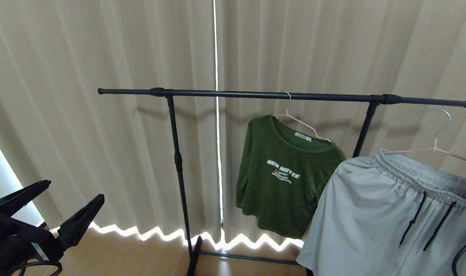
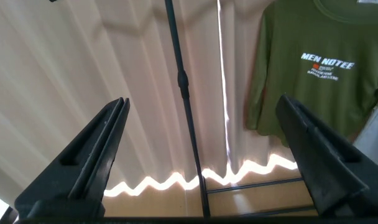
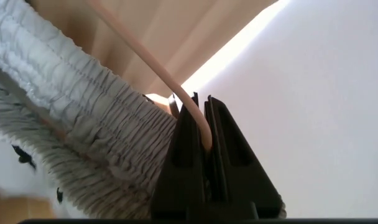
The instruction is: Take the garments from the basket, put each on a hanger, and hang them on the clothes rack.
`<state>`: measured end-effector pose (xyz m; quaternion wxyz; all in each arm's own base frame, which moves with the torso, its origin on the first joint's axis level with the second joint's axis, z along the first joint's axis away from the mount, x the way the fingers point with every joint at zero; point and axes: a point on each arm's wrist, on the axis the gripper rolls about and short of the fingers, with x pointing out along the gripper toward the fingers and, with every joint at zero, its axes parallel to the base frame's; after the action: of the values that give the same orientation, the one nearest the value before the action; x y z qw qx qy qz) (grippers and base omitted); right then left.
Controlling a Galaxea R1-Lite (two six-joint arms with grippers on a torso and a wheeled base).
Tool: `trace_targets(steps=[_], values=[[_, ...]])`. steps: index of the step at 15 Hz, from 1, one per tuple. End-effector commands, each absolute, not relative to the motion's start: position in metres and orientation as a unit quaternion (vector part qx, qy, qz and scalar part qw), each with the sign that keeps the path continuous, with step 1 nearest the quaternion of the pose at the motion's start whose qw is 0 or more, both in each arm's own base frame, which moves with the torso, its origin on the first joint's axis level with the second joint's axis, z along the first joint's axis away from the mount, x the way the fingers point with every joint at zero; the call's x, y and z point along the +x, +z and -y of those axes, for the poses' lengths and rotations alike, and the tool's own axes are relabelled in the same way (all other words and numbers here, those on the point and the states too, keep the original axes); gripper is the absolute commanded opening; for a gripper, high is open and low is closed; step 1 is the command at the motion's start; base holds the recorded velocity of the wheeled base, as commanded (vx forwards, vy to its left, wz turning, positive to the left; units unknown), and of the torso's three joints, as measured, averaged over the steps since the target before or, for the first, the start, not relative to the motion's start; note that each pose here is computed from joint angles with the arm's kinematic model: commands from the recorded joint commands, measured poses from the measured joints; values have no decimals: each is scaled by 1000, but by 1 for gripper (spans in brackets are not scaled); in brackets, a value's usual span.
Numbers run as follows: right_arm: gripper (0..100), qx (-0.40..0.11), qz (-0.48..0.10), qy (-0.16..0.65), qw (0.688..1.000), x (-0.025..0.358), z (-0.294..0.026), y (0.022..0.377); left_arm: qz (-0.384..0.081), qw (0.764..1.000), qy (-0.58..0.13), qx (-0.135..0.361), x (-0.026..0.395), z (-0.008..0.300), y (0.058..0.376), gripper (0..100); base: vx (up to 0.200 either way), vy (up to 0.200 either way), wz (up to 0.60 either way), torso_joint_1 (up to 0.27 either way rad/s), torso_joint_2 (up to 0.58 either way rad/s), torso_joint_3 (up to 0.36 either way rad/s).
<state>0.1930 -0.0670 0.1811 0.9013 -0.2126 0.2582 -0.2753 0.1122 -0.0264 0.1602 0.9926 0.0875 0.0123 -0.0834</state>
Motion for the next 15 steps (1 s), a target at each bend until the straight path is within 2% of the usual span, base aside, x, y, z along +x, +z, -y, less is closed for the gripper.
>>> trace_targets(steps=[1,2,5,11,14,15], values=[[0,-210,-256,-284,900,193,71,183,-13,993,-83,87,114,27,161,100,0,0,0,0,0,0],[0,-208,-255,-284,900,193,71,183,-19,992,-84,88,116,27,160,100,0,0,0,0,0,0],[0,-205,-252,-294,899,189,74,185,-32,992,-84,90,119,28,156,100,200,0,0,-2,-2,-1],[0,-200,-252,-311,894,181,79,186,-30,991,-86,93,116,28,155,100,0,0,0,0,0,0],[0,-198,-253,-291,901,175,75,181,-27,992,-88,90,115,28,155,100,0,0,0,0,0,0],[0,-198,-249,-281,905,172,73,181,-28,992,-88,89,114,28,155,100,0,200,0,17,2,2]])
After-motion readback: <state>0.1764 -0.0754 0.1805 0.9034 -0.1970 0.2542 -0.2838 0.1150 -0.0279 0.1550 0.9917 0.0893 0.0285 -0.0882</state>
